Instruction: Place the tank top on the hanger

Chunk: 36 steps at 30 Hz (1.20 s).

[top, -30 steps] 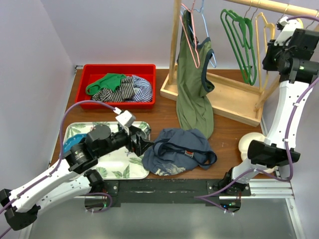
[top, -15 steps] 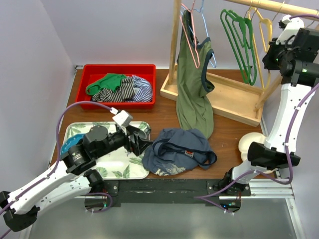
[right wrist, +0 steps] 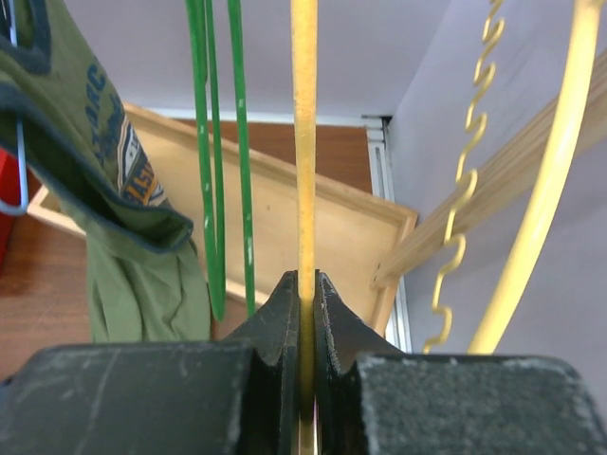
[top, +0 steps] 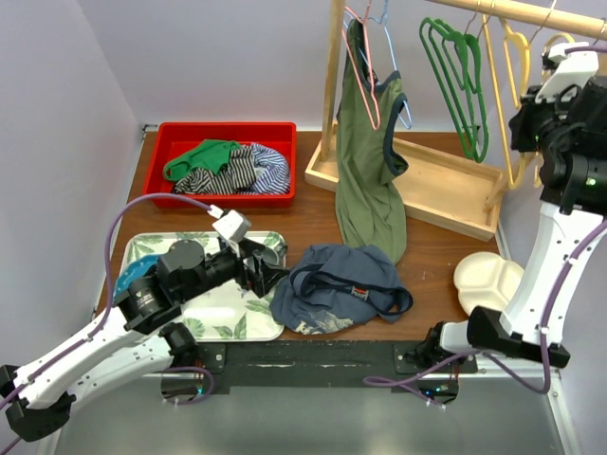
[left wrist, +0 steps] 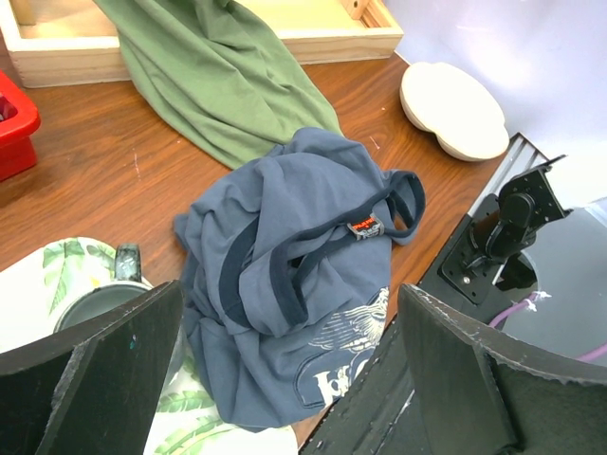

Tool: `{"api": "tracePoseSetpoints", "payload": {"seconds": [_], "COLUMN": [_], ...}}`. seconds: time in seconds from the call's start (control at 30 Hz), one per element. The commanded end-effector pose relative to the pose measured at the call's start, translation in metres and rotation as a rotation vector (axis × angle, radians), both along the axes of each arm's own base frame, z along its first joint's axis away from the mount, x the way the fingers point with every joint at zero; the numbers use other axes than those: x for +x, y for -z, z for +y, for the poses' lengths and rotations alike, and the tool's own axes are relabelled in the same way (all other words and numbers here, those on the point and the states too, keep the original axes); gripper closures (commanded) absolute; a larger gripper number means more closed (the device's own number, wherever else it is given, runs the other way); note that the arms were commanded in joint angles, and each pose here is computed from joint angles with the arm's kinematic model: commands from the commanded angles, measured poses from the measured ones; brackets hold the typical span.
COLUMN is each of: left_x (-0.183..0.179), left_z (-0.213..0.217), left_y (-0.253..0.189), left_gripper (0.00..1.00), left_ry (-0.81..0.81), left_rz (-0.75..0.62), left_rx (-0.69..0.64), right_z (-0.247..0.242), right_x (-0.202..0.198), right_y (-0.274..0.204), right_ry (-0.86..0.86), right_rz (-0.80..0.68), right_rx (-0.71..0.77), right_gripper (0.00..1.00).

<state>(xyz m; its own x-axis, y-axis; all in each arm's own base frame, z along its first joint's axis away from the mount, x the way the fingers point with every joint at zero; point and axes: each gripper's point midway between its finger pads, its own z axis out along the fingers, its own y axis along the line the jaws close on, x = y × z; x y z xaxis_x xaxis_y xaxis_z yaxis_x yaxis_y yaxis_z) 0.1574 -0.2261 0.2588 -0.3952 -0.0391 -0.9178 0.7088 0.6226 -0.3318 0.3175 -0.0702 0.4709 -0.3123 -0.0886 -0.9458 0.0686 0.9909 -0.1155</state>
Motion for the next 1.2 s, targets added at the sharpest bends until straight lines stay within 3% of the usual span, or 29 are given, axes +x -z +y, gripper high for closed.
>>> {"api": "tracePoseSetpoints", "payload": {"seconds": [0.0,0.33,0.43,0.57,0.63,0.87,1.0,1.17], "left_x": [0.006,0.016,0.02,0.021,0.016,-0.013,-0.027,-0.014], "left_z": [0.002,0.0,-0.001,0.005,0.008,0.029,0.022,-0.01], "left_y": [-0.017,-0.05,-0.071,-0.098,-0.113,-0.158,-0.172,-0.17], "left_gripper": [0.0,0.0,0.0,0.0,0.0,0.0,0.0,0.0], "left_ry": [-0.027,-0.021,-0.013,-0.002,0.013,0.084,0.169,0.245], "left_rz": [-0.036,-0.142,-0.202,-0.318,-0.374,-0.617,-0.699,-0.686], "left_rx": [-0.026,0.019,0.031,0.057,0.051,-0.001,-0.027,-0.001], "right_z": [-0.001,-0.005,0.01,0.05,0.082,0.159,0.162,0.151], "right_x": [-0.028,-0.144,-0.168,-0.187,-0.191,-0.192,-0.179,-0.157], "right_y": [-0.001,-0.015,-0.016,-0.021,-0.018,0.051,0.098,0.167], "right_ry": [0.025,0.23,0.186,-0.016,-0.203,-0.805,-0.937,-1.013], "right_rz": [-0.026,-0.165,-0.194,-0.223,-0.23,-0.064,0.059,0.237], "right_rx": [-0.061,-0.151,-0.174,-0.21,-0.228,-0.139,-0.054,-0.004], "right_gripper": [1.0,1.0,1.0,1.0,1.0,1.0,1.0,1.0]}}
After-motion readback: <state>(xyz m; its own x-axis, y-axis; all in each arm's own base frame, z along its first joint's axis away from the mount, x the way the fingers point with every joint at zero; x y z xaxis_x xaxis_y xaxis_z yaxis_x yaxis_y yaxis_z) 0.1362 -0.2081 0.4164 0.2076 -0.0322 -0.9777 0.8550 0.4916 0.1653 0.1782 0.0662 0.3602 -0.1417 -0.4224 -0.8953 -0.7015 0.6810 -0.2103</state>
